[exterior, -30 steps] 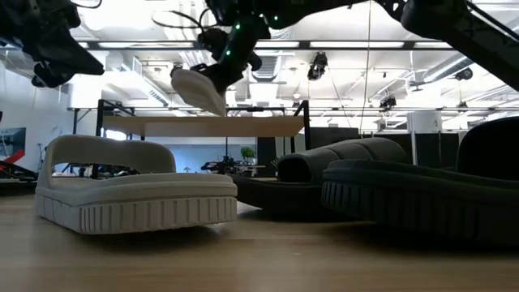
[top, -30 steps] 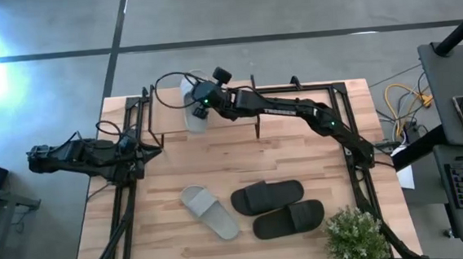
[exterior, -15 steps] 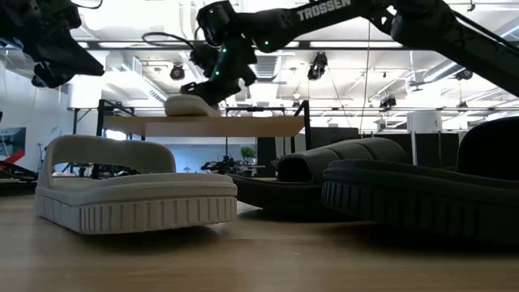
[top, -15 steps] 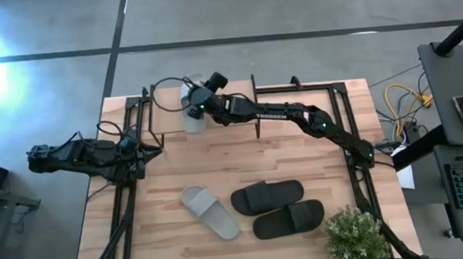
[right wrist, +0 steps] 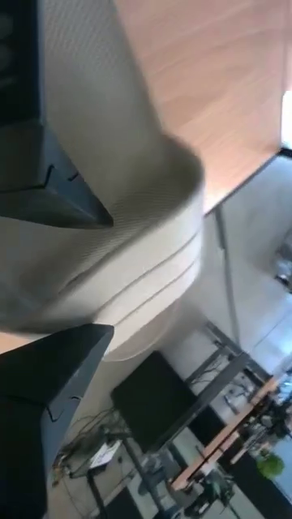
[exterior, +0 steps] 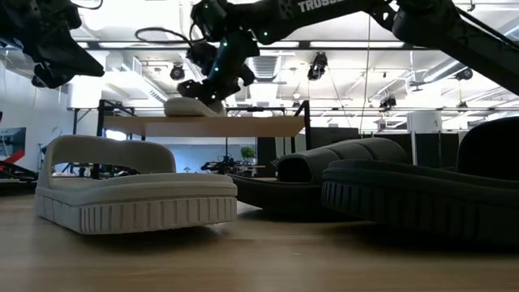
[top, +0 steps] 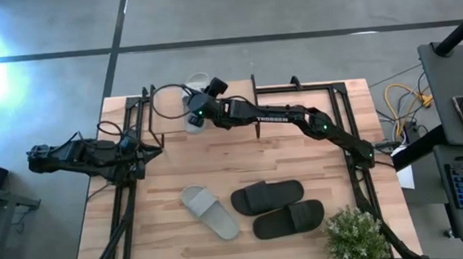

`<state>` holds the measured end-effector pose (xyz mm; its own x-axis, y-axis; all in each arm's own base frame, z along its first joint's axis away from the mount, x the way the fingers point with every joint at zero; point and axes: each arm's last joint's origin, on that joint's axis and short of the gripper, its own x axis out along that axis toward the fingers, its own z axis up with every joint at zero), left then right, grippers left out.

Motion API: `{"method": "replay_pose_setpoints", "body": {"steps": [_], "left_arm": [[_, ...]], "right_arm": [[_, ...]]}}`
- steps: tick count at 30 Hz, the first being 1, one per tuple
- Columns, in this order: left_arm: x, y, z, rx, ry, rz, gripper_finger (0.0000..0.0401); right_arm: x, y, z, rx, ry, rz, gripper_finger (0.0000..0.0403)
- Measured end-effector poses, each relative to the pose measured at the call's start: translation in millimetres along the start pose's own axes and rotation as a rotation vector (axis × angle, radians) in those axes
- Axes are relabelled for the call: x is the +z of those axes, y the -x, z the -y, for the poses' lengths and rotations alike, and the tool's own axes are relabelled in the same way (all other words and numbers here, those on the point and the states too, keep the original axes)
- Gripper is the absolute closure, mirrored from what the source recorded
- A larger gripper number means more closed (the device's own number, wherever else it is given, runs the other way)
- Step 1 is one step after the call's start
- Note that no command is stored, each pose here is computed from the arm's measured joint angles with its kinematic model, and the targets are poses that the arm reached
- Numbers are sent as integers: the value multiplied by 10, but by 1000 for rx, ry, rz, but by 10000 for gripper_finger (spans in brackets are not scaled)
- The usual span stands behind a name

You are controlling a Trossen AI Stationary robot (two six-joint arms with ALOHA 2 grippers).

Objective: Pick and place slides into the shelf
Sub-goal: Put the top gray slides on the shelf, then put the gray slides on the shelf

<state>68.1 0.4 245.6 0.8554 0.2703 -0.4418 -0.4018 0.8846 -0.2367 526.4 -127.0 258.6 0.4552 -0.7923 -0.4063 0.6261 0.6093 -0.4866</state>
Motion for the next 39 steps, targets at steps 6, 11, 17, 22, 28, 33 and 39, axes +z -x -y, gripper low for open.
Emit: {"method": "replay_pose_setpoints", "body": {"steps": [6,11,17,22,28,33,39], "left_arm": [[0,-4,2,2,-2,-3,364],[-1,-5,2,2,-2,-3,364],[-1,-5,3,1,-2,-3,364],[-3,-12,7,-3,-3,-6,364],[-14,-64,44,-34,-14,-52,364],[-11,-125,96,-75,-20,-97,364],[74,-240,247,-172,-64,-173,384]], "right_arm": [[64,202,33,3,60,-54,209],[225,363,166,99,-59,4,209],[357,629,324,159,-85,27,209],[469,1132,480,533,-112,6,209],[202,1624,236,745,208,-198,209],[64,1996,48,794,362,-271,209],[12,2244,-74,693,273,-311,209]]}}
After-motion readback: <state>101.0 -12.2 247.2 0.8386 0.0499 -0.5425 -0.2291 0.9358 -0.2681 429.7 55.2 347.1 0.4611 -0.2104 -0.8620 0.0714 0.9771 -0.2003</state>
